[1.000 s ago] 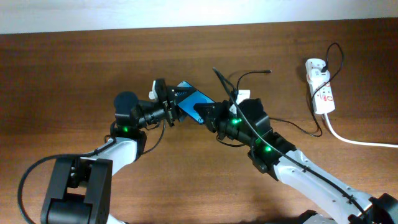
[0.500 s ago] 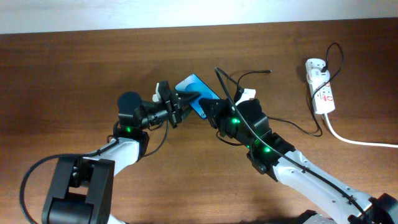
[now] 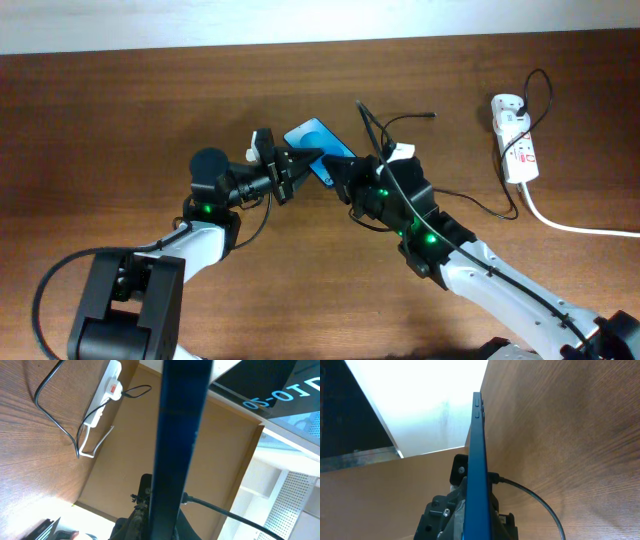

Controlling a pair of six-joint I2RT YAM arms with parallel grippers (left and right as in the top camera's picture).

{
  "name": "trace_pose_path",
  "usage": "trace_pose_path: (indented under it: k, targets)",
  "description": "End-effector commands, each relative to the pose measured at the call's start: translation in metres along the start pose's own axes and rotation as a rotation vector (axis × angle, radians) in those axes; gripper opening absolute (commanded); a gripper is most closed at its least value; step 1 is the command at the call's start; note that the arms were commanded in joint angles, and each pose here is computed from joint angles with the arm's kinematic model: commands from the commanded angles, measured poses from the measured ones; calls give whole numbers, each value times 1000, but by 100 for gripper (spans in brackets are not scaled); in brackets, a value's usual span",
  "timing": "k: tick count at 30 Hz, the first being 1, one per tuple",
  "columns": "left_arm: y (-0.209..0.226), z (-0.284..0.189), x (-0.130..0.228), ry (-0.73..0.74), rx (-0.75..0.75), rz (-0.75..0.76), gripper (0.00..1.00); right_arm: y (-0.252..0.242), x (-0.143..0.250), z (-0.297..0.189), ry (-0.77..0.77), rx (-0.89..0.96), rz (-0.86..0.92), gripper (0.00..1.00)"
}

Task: Plug charger to phone and switch on socket

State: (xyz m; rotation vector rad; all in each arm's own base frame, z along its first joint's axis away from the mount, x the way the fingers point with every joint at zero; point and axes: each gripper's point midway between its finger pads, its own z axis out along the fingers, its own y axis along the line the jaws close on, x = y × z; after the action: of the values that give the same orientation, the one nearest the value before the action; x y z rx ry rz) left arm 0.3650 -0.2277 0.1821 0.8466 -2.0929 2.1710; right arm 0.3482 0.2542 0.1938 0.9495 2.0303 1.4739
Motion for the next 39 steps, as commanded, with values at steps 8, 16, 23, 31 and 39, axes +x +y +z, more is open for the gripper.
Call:
trace_pose_path:
  k: [8,16,23,31,39]
  targets:
    - [19,-1,-9,-43,-59,-134,0,8,22,-2,119,-31,-112,34]
    - [38,-41,-40,-99,-124,-160,0,-2,15,-2,90,1,-398,83]
    - [30,-63,-25,48,-110,-179,0,-63,-20,-14,77,251,-429,99]
    - [31,-60,-23,58,-112,-101,0,-62,-44,-34,200,191,-284,99]
    - [17,-59,-24,54,-75,2,0,-55,-140,-48,-227,349,-421,99]
